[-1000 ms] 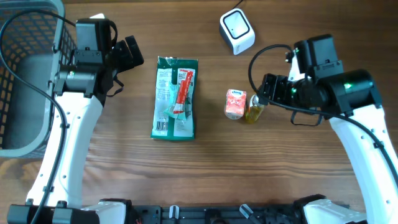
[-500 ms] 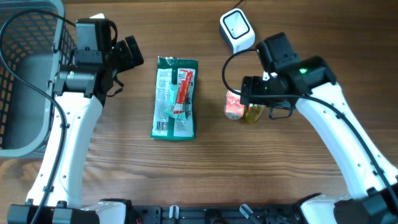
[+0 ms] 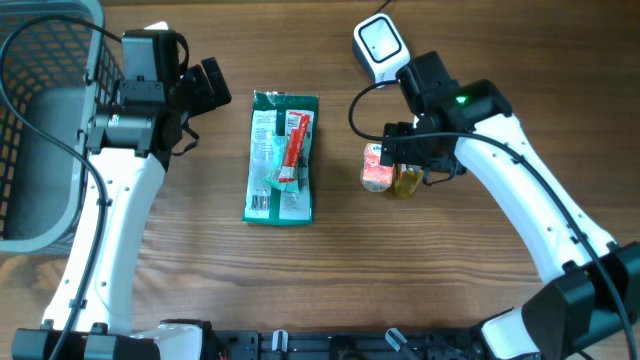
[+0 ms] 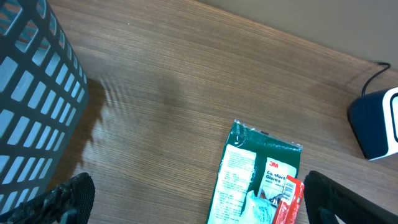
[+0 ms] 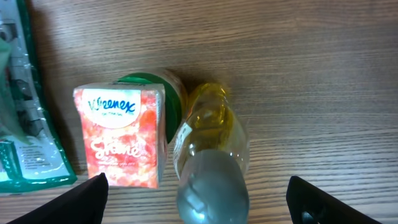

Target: Scan the item barcode

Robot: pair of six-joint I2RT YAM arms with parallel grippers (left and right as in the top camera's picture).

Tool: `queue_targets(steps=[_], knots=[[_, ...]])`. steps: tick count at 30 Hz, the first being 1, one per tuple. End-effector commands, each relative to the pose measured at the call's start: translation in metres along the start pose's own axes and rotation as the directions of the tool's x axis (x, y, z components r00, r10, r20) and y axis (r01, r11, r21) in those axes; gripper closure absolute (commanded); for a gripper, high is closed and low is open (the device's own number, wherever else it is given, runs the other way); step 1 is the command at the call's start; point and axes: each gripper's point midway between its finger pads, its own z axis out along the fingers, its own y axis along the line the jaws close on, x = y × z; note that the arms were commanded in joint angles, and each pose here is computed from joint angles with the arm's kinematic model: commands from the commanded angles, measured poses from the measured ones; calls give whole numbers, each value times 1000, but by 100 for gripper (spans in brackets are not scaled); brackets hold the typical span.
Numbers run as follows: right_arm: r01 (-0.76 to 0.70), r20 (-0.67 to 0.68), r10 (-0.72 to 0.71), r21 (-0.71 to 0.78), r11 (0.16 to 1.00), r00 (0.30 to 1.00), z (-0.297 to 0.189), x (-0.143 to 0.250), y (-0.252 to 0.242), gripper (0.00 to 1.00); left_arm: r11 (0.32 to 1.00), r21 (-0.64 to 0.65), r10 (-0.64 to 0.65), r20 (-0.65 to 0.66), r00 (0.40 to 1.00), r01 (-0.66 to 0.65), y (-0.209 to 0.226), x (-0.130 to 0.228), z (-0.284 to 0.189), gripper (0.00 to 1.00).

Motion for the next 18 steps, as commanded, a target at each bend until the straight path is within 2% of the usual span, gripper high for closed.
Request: queue_targets(steps=[1,5,9,13,18], knots=[[-9,-23,10,42,999,1000,13,0,-3,8,1000,-6,18,20,1000,-18,1,-7,-3,0],[-7,-46,10,57,998,999,21,1,-4,9,1000,-6,18,20,1000,-18,1,-7,-3,0],[-6,-38,10,81,997,999,21,0,-8,20,1000,-6,18,20,1000,-18,1,-7,-3,0],[-7,-39,11,82,997,999,21,0,-9,27,1000,-6,18,20,1000,-18,1,-7,-3,0],[-10,-38,14,98,995,999,24,0,-13,27,1000,-6,18,20,1000,-18,1,-7,-3,0]])
